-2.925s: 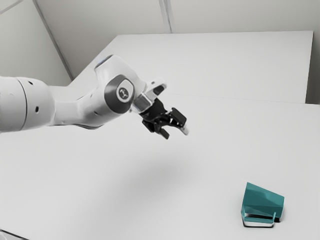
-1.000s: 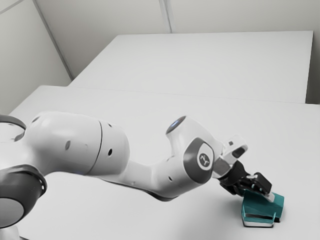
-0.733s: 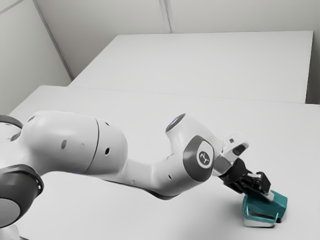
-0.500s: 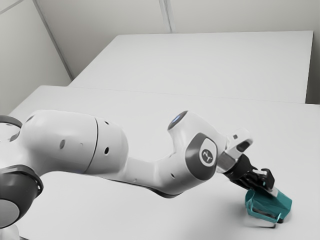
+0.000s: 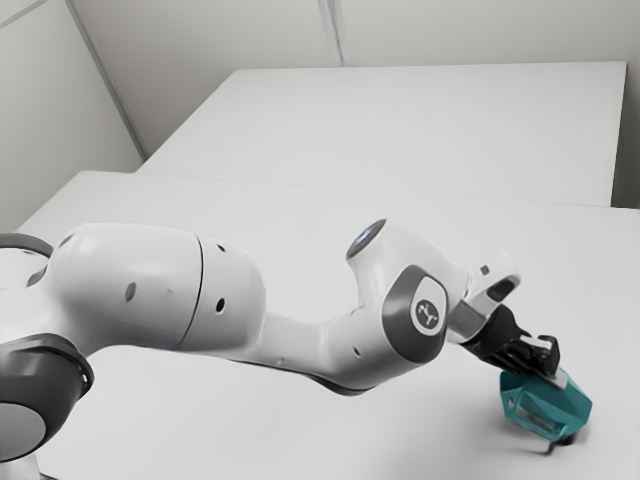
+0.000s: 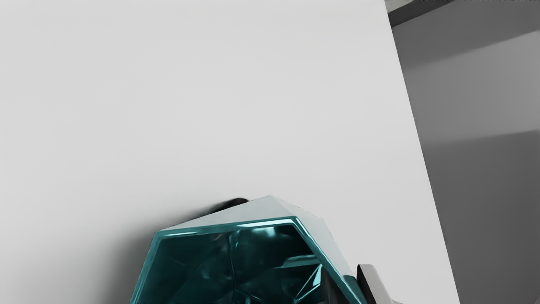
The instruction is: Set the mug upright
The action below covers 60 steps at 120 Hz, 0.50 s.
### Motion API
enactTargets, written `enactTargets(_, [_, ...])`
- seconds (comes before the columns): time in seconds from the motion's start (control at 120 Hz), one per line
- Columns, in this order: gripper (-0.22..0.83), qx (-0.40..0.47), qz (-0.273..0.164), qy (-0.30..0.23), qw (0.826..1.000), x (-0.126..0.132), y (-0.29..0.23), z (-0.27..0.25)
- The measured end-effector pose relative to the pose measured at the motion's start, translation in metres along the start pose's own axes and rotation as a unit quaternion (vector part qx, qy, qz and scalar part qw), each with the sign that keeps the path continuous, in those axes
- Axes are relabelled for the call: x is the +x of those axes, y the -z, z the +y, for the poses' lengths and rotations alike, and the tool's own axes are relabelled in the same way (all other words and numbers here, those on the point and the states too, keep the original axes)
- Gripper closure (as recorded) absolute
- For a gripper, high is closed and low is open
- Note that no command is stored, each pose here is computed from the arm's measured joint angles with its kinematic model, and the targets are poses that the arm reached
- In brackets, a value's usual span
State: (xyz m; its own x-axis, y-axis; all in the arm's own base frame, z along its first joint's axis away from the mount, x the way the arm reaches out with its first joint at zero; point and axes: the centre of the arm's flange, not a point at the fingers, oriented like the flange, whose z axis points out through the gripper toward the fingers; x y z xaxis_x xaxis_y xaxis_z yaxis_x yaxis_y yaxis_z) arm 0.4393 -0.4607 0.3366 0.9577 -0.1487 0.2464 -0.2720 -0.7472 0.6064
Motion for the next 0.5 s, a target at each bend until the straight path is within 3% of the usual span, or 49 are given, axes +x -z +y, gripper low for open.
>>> enactTargets(0.15, [0.77,0.005,0.007,-0.008,1.0,0.006,0.013,0.0])
enactTargets(0.35, [0.77,0.067,-0.005,-0.046,0.997,0.052,0.064,-0.055])
enactTargets(0.5, [0.78,0.122,-0.028,-0.089,0.988,0.069,0.091,-0.08])
